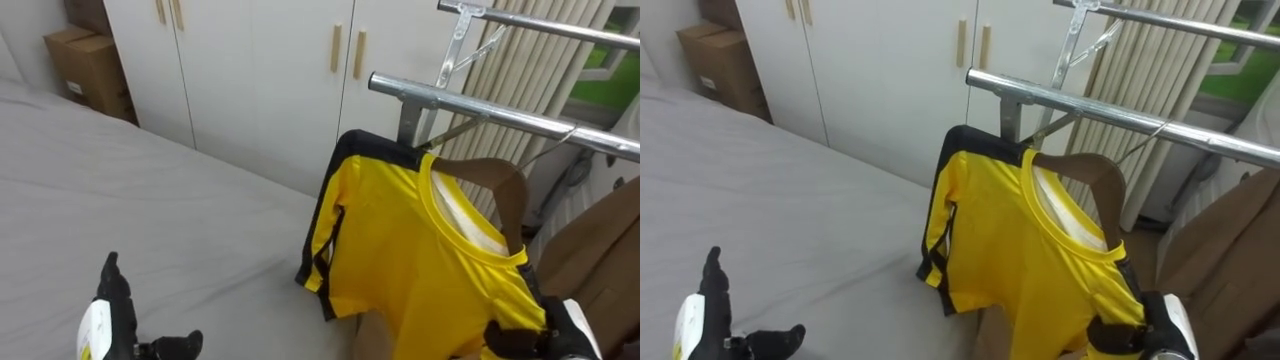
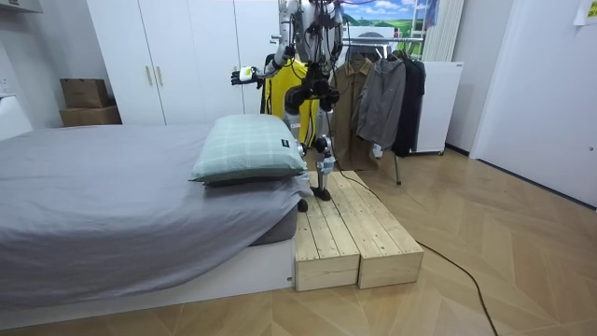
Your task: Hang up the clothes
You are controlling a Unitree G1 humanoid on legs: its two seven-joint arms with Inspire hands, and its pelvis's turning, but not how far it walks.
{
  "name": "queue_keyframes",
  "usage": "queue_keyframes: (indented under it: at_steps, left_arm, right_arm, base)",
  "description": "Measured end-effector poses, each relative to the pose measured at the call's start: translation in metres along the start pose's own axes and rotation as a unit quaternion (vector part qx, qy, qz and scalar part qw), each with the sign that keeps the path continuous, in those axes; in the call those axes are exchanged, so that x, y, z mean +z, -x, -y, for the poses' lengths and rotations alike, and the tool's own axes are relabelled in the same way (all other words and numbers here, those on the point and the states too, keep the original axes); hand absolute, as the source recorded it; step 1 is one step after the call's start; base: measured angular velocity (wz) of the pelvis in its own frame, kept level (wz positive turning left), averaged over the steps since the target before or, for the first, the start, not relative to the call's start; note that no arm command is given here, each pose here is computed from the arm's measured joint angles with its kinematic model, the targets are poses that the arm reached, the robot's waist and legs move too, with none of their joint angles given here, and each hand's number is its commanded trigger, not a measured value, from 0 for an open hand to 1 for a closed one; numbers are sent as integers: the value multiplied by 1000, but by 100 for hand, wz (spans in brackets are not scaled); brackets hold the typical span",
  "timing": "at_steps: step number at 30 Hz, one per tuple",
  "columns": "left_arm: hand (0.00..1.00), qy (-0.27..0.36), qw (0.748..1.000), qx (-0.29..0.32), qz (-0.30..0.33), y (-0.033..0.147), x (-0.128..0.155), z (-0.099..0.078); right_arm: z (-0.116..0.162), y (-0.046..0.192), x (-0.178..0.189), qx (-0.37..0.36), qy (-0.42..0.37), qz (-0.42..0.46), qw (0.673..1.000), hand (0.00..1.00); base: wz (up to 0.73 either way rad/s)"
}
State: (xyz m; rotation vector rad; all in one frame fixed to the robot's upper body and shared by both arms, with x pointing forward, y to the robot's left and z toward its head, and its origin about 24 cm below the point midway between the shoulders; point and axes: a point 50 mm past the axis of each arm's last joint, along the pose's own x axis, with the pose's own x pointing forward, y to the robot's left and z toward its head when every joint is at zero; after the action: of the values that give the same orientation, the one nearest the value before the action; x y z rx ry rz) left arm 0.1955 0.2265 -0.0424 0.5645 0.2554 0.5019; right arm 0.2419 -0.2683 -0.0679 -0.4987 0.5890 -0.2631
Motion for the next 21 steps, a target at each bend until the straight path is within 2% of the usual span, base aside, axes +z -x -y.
queue_keyframes:
  at_steps: [1,2,3,13,21]
  left_arm:
    - [0,4,1000,1,-2,0,0,0]
    - [0,4,1000,1,-2,0,0,0]
    - [0,5,1000,1,-3,0,0,0]
    - [0,10,1000,4,2,-2,2,0]
    - [0,13,1000,12,12,-4,5,-2]
  right_arm:
    - [0,0,0,-1,-5,-1,1000,64]
    - [0,0,-1,-1,-9,-2,1000,22]
    - [1,0,-1,-3,-15,-3,1000,0]
    - [5,2,-13,-16,-61,-29,998,0]
    - [7,2,-13,-24,-60,-28,998,0]
  base:
    - [0]
    - [0]
    - [0]
    - [-1]
    - [-4]
